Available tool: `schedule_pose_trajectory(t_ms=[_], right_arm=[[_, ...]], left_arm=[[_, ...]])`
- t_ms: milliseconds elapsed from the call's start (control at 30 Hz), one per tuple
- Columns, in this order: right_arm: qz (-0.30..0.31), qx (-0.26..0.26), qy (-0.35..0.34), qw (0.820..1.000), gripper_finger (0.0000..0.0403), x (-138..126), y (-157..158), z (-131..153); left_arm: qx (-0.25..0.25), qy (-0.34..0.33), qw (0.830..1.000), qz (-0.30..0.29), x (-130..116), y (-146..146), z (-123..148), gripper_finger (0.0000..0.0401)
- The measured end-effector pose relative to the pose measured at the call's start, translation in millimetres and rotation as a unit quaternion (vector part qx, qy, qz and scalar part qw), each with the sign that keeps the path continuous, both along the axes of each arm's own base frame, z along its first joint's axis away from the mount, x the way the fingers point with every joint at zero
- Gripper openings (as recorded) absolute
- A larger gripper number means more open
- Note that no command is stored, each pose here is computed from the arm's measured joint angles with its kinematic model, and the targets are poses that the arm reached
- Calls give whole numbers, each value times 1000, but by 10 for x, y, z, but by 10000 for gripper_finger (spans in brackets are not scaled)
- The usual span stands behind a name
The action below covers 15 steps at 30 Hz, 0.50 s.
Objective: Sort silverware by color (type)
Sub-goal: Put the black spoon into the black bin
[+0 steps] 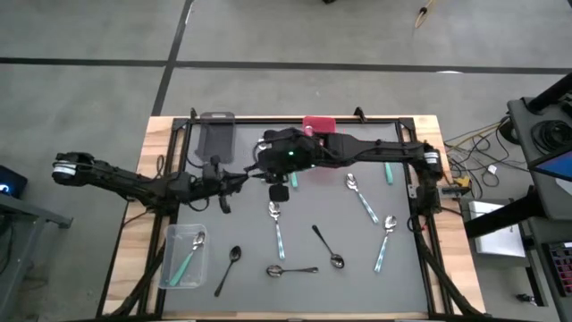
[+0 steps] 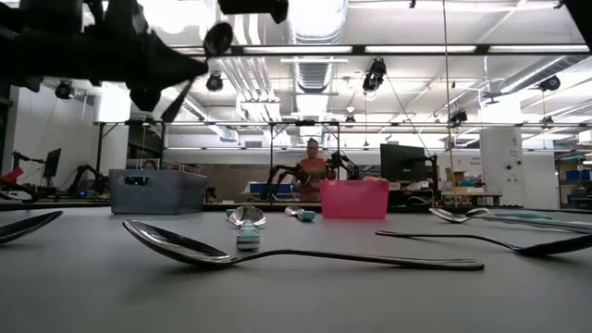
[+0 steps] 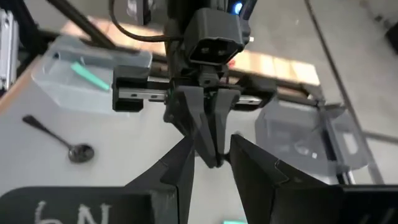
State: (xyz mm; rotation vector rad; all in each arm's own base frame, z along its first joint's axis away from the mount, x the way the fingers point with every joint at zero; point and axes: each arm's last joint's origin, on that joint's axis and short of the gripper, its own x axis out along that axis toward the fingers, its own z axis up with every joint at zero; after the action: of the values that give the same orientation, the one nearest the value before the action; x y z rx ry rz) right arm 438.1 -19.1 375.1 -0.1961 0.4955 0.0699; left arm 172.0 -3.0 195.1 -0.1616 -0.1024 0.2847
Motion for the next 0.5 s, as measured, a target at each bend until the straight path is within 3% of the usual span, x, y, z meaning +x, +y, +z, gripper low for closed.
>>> schedule_pose_trajectory(t_ms=[233,333,500], right_arm=[[-6,1,-107,994,96,-169,6,-161],[-18,30,-164,986,96,-170,2,-289],[-26,54,-200,978,96,-126,-12,-536]], left_arm=[[21,-55,998,-38,-121,-15,180,0],[36,-69,996,-45,-156,-18,225,0],[42,-78,995,-45,-179,-17,253,0]])
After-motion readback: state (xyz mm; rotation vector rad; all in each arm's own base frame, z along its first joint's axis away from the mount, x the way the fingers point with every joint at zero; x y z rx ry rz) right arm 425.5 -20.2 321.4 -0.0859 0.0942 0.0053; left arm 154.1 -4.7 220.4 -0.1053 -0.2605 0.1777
